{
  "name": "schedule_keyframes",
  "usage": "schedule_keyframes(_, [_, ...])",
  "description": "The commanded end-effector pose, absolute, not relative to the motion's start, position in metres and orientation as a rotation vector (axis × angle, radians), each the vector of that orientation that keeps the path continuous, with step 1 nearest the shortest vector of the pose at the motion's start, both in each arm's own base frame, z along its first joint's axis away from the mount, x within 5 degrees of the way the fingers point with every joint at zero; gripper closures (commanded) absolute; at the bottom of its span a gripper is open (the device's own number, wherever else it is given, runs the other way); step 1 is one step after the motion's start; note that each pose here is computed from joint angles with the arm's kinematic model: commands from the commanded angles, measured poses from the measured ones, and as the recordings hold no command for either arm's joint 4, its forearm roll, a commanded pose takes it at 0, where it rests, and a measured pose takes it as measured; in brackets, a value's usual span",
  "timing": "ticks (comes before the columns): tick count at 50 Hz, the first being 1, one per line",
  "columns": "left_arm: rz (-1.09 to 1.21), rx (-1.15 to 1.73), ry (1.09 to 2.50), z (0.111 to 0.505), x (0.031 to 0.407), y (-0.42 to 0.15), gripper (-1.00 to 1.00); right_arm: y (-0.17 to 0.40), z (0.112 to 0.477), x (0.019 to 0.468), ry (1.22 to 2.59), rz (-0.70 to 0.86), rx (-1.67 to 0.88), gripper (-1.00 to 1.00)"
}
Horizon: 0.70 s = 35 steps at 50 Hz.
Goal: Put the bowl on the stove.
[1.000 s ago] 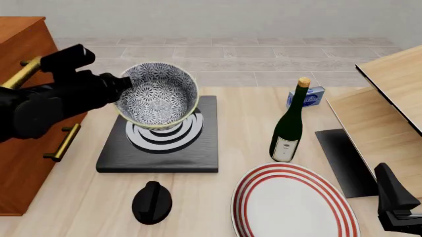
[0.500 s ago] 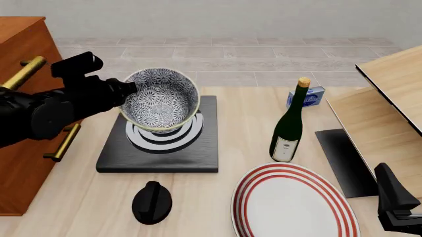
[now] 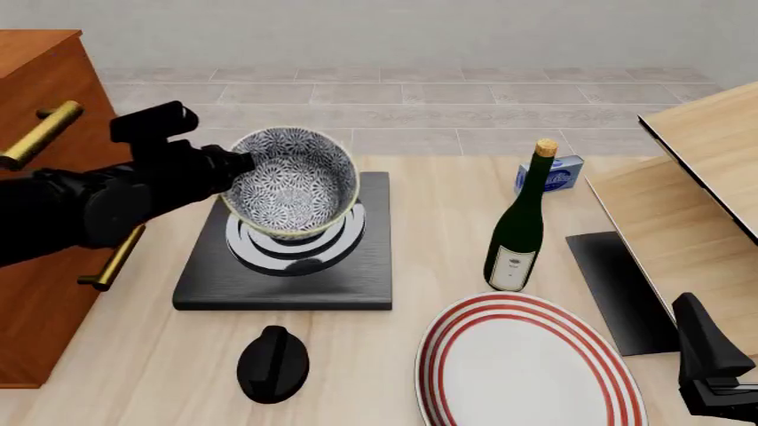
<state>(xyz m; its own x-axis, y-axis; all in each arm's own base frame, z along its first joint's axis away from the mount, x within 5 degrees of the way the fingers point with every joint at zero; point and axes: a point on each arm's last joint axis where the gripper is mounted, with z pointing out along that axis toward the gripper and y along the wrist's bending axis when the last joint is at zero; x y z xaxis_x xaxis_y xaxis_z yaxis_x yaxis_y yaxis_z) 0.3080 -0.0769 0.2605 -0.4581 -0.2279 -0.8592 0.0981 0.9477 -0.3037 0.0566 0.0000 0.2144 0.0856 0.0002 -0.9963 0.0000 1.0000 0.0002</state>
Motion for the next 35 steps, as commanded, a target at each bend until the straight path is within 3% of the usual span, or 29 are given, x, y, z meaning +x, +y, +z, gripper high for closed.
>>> schedule_keyframes(1, [-0.381, -0.117, 2.000, 0.258, 0.316, -0.076, 1.00, 0.000, 0.214, 0.057, 1.485, 0.000, 0.000, -1.00])
schedule_keyframes(35, [-0.344, -0.096, 1.995, 0.241, 0.330, -0.073, 1.00, 0.000, 0.214, 0.057, 1.485, 0.001, 0.000, -1.00])
